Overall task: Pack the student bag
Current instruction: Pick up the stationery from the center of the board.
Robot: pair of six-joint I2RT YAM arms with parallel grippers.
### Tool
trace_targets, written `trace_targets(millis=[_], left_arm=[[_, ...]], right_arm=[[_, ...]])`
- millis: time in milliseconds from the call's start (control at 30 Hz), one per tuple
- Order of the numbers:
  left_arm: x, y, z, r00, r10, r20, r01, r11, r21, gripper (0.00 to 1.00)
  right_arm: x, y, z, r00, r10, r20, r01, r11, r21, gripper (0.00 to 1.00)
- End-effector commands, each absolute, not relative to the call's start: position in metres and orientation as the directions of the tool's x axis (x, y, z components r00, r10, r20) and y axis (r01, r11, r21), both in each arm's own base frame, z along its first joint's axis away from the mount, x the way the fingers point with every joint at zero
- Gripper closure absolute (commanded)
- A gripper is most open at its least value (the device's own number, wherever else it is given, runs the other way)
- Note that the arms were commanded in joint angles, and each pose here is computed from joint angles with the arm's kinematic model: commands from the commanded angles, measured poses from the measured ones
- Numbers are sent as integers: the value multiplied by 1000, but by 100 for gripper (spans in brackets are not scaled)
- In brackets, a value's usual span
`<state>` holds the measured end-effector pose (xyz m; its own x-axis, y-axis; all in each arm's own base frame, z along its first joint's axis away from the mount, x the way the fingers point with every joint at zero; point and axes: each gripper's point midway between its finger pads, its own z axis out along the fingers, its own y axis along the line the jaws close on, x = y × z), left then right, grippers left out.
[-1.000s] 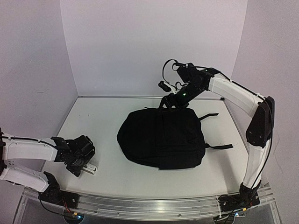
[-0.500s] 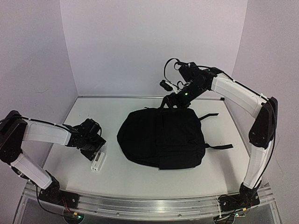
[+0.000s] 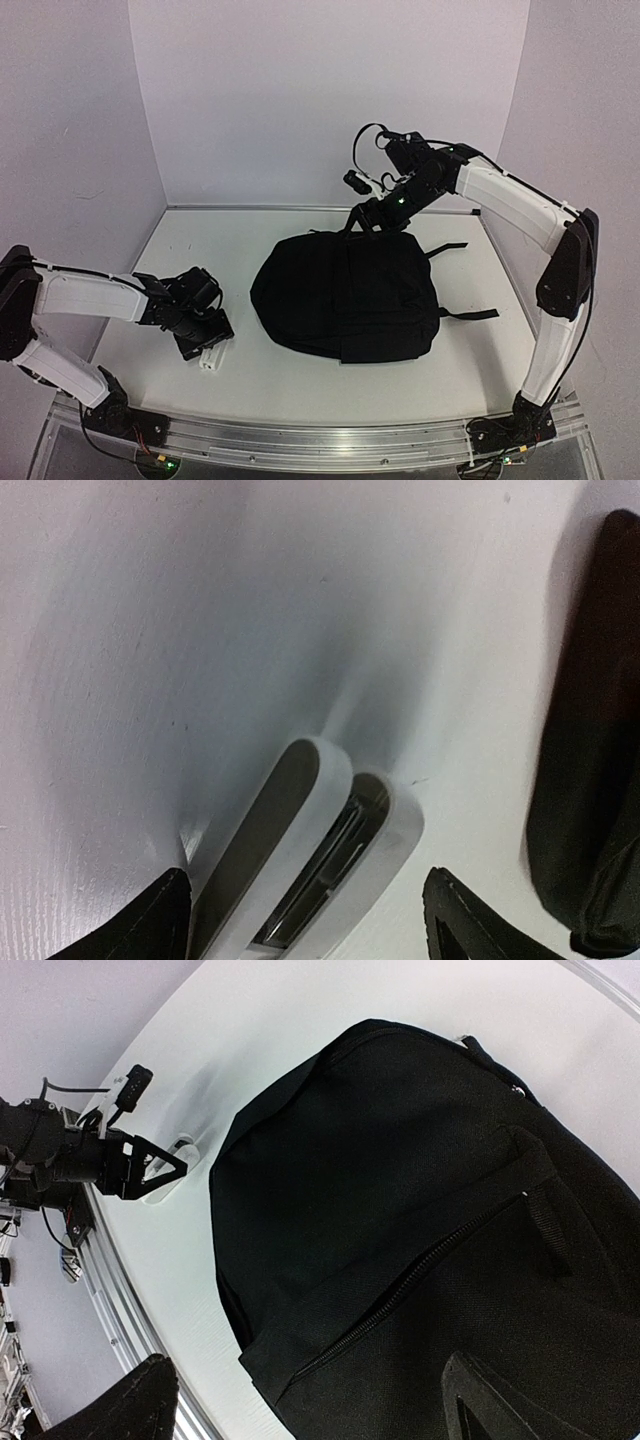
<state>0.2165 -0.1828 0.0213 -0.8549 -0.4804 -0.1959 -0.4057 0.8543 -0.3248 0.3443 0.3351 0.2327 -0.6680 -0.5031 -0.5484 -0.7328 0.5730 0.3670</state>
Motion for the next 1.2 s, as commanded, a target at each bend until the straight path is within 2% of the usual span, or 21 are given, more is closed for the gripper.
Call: trace_targets(millis=[0,100,233,367,500,667,833,967,1067,1167], left_arm=[[199,-178,13,-901,-396,-175,-341,898,-277,22],[195,-176,3,-911,-377,-165,-335,913,-234,26],[194,-179,-13,-928,-333,-165,-308,937,-163,42],[193,-187,-22,-944,-291,-158,-270,952,-141,52],[196,-190,-17,-948,-266,-173,-245,961,-131,60],[203,-186,2,-940,-258,-223,-235,964,-125,70],[218,-199,40,-926,-221,-306,-162,965,-205,78],[230,-221,83,-906,-161,-392,-30,947,-320,80],[233,-247,123,-884,-122,-452,107,886,-450,80],[225,-276,162,-863,-62,-501,276,774,-570,80]], right_arm=[[341,339,243,-651,-497,-573,-748,549,374,8],[341,340,243,-653,-497,-571,-747,548,377,8],[341,340,243,-653,-497,-571,-747,547,378,8],[341,338,244,-646,-501,-576,-752,548,366,6],[340,335,246,-631,-509,-586,-762,548,346,2],[338,336,251,-619,-510,-597,-772,532,346,2],[333,342,258,-598,-515,-615,-794,484,367,2],[328,345,266,-587,-509,-629,-805,450,387,2],[322,349,276,-575,-503,-645,-816,410,407,2],[311,353,283,-566,-499,-656,-824,354,442,2]])
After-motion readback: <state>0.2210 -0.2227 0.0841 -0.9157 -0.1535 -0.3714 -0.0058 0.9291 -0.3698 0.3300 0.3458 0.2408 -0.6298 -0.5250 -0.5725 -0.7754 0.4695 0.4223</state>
